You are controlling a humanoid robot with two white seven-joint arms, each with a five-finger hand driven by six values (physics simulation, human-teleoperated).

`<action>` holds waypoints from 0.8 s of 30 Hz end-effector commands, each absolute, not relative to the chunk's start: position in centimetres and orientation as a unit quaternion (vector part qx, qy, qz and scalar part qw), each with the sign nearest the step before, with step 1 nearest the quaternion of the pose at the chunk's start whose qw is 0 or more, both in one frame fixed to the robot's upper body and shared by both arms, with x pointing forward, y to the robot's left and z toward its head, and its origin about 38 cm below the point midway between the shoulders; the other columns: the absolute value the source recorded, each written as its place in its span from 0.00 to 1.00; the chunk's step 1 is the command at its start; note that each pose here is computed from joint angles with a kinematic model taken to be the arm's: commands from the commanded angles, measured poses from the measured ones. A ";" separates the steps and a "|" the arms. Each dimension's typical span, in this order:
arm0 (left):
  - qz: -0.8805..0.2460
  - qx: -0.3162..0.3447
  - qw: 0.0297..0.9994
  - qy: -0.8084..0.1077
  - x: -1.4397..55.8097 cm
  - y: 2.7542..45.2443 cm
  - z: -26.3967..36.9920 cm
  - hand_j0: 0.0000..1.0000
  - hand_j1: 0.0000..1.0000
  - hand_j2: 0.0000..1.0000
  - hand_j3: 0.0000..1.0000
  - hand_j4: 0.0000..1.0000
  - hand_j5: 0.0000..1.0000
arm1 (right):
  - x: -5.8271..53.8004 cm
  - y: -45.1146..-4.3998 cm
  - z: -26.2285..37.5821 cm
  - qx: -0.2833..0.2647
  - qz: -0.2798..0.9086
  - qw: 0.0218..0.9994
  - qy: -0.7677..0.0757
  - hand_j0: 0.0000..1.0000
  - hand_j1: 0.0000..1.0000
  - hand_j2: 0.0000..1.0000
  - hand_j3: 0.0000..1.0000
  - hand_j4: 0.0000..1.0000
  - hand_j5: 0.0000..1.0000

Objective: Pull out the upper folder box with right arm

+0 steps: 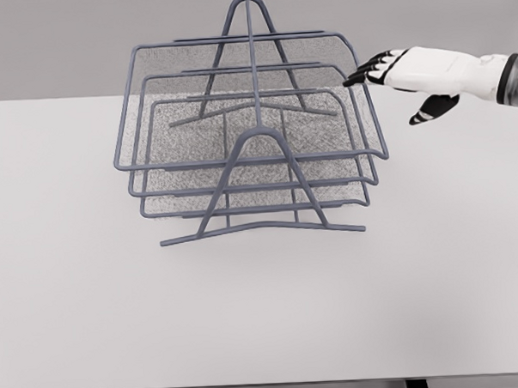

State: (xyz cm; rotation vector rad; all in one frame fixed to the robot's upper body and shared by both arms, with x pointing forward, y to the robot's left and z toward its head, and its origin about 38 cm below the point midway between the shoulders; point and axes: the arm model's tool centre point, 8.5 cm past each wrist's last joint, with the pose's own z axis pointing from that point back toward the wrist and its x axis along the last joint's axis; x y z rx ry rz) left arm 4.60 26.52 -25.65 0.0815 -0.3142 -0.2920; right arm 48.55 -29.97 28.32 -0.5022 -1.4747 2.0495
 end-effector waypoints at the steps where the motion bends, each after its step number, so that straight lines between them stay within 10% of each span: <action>1: -0.144 0.040 0.976 -0.156 4.6 26.5 -25.7 1.00 1.00 1.00 1.00 1.00 1.00 | 48.3 -28.8 28.6 -0.184 0.767 0.265 -0.554 1.00 1.00 1.00 1.00 1.00 1.00; 24: -0.144 0.040 0.976 -0.156 4.6 26.5 -25.7 1.00 1.00 1.00 1.00 1.00 1.00 | 47.3 -32.2 26.7 -0.204 0.791 0.286 -0.501 1.00 1.00 1.00 1.00 1.00 1.00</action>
